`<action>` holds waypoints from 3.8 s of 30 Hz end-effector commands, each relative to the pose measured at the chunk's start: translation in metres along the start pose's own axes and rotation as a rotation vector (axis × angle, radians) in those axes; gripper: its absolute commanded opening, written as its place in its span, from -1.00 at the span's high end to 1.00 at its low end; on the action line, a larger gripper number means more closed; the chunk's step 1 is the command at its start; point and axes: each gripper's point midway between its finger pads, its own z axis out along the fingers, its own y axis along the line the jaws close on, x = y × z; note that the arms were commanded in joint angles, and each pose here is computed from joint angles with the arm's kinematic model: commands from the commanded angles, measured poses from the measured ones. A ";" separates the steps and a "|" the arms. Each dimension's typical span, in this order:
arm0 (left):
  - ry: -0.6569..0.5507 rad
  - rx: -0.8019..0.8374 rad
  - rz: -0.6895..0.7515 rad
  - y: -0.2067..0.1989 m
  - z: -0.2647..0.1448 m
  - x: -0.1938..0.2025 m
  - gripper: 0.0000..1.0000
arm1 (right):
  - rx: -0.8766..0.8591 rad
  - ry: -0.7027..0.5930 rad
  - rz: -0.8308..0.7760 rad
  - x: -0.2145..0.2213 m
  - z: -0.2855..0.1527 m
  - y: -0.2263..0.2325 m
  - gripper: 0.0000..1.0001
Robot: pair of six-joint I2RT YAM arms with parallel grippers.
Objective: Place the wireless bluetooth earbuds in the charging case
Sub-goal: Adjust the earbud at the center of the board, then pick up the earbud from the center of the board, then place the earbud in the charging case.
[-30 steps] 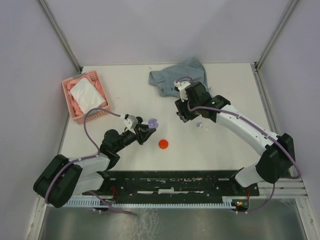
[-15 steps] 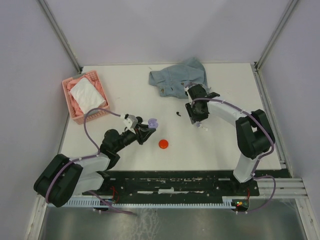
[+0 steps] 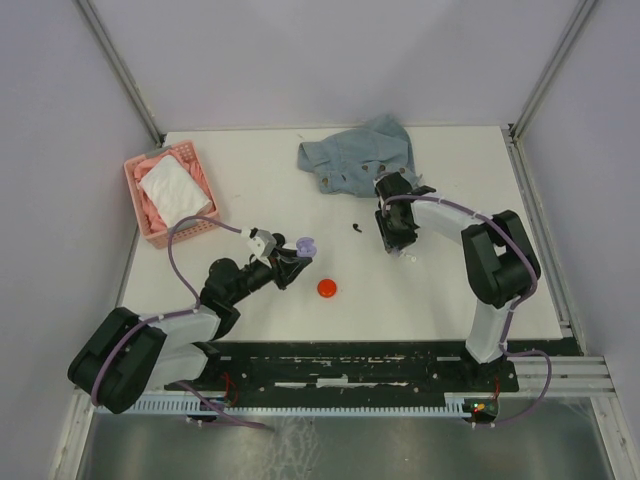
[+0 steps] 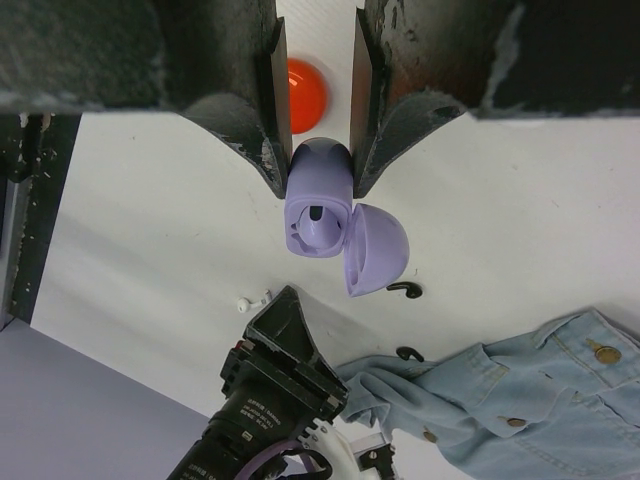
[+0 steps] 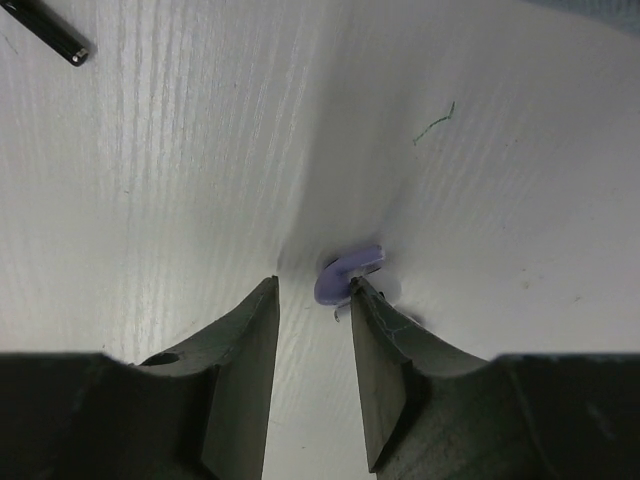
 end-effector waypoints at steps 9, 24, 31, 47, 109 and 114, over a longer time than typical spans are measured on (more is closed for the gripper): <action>-0.052 0.030 0.012 -0.004 0.008 -0.021 0.95 | -0.127 -0.003 0.077 -0.006 0.008 0.026 0.22; -0.055 0.038 0.015 -0.006 0.008 -0.022 0.95 | -0.349 -0.068 0.001 -0.032 -0.027 0.066 0.03; -0.057 0.042 0.013 -0.006 0.008 -0.022 0.95 | -0.229 -0.063 -0.068 -0.037 -0.024 0.045 0.03; -0.056 0.053 0.014 -0.009 0.007 -0.023 0.95 | -0.118 0.028 -0.129 -0.029 0.002 0.047 0.25; -0.271 0.278 0.078 -0.055 -0.003 -0.077 0.95 | -0.720 -0.916 -0.218 -0.035 -0.282 0.180 0.79; -0.291 0.310 0.073 -0.062 -0.005 -0.083 0.94 | -0.783 -0.955 -0.223 -0.033 -0.283 0.198 0.79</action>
